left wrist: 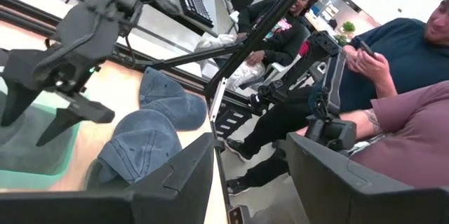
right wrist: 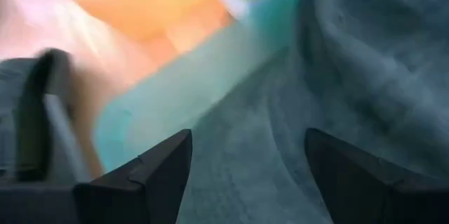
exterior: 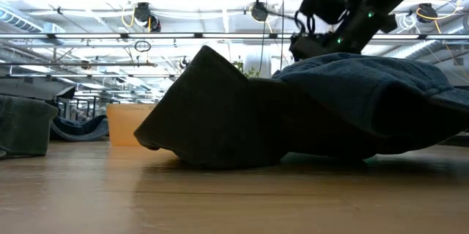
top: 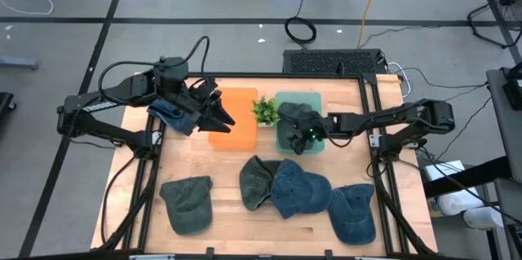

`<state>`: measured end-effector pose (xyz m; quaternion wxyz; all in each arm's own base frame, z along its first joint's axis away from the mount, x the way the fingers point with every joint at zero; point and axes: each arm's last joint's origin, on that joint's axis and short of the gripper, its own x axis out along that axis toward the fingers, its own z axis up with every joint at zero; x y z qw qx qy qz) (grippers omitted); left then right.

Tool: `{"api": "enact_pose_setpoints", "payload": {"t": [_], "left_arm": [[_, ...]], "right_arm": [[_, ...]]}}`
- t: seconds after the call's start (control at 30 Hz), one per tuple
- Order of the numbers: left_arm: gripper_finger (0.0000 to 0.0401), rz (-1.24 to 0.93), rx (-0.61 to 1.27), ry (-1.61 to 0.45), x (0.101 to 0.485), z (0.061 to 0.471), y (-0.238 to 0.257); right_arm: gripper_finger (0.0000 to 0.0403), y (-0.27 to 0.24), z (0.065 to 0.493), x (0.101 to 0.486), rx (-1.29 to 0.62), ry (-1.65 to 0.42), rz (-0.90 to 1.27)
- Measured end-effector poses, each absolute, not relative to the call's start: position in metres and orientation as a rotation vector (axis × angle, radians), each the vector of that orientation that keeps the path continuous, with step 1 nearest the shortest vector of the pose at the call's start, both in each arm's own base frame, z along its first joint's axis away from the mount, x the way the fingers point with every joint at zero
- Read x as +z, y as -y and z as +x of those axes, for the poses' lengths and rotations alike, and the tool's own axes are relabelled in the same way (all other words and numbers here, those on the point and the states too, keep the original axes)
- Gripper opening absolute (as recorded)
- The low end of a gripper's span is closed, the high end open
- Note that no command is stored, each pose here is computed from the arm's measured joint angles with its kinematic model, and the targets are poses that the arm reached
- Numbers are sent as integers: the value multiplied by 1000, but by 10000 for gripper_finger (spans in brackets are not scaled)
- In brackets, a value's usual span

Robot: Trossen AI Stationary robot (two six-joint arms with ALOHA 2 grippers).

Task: Pick & Place hat
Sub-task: Put the top gray cap into the green bin, then put the right gray cap into the green bin

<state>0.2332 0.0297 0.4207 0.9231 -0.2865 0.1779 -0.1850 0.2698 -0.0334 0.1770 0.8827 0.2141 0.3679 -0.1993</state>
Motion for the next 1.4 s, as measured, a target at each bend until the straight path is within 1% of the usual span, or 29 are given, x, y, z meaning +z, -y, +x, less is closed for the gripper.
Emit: {"api": "enact_pose_setpoints", "payload": {"t": [0.1, 0.17, 0.33, 0.7, 0.83, 1.0, 1.1, 1.23, 1.4], "left_arm": [[186, -588, -380, -365, 421, 233, -30], [186, -586, -381, -365, 421, 233, -30], [186, -584, -381, -365, 421, 233, -30], [186, -570, -384, -362, 421, 233, -30], [187, -526, -391, -353, 421, 233, -30], [187, -437, -404, -331, 421, 233, -30], [198, -388, -413, -312, 422, 233, -30], [227, -300, -428, -292, 422, 234, -29], [261, -114, -486, -278, 419, 234, -20]], "right_arm": [[267, 30, 268, 187, -400, -725, 410], [267, 29, 263, 193, -424, -715, 390], [267, 27, 252, 214, -399, -653, 399], [267, 24, 223, 264, -320, -428, 346], [267, 23, 215, 285, -293, -273, 359], [267, 21, 211, 316, -173, -8, 433], [267, 19, 208, 333, -76, 150, 482], [267, 17, 204, 352, 57, 323, 511], [267, 17, 201, 358, 132, 371, 577]]}}
